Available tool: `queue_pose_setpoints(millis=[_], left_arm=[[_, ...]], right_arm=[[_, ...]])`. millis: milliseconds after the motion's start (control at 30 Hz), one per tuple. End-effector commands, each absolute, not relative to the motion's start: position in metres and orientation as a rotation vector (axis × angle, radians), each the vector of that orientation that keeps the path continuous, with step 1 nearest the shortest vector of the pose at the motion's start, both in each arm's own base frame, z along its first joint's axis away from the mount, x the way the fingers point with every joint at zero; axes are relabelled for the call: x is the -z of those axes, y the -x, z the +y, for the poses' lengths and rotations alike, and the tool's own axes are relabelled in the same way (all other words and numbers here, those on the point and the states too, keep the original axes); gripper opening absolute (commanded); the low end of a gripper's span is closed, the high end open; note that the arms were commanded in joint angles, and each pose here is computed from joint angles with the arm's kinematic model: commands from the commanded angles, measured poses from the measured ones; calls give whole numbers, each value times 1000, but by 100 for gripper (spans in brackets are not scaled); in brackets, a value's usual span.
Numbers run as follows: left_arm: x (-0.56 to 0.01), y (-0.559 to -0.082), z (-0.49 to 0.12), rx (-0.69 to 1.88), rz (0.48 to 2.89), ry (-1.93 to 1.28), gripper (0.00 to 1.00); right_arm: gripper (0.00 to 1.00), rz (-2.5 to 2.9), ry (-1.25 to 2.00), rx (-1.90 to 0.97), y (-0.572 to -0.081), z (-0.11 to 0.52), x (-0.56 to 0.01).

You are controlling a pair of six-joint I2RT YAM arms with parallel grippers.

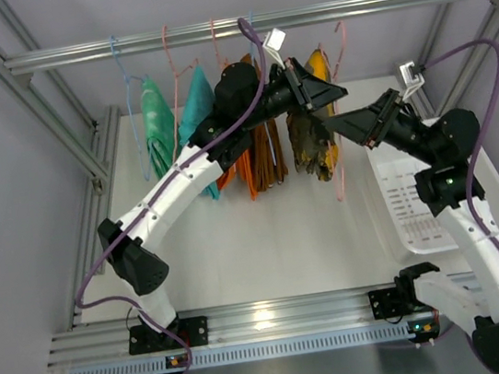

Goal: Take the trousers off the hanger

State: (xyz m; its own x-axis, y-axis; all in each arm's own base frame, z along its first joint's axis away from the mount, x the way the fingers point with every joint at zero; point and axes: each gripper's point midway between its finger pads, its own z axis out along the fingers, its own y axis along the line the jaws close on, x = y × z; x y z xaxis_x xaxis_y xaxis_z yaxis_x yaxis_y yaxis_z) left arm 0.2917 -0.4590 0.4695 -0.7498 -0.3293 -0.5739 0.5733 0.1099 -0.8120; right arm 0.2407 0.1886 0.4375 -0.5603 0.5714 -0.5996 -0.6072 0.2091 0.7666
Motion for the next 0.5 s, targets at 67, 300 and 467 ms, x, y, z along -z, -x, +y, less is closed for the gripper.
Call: queue_pose_setpoints(millis=[67, 300, 467], left_arm=[[-560, -263, -431, 1823, 1419, -338, 0], [-589, -258, -415, 1844, 1350, -342, 0], [-599, -260, -413, 1858, 1337, -315, 0]], right_arm=[[78, 1383, 157, -1188, -226, 166, -451], [85, 1365, 84, -708, -225, 108, -423], [86, 1400, 210, -595, -217, 106, -377]])
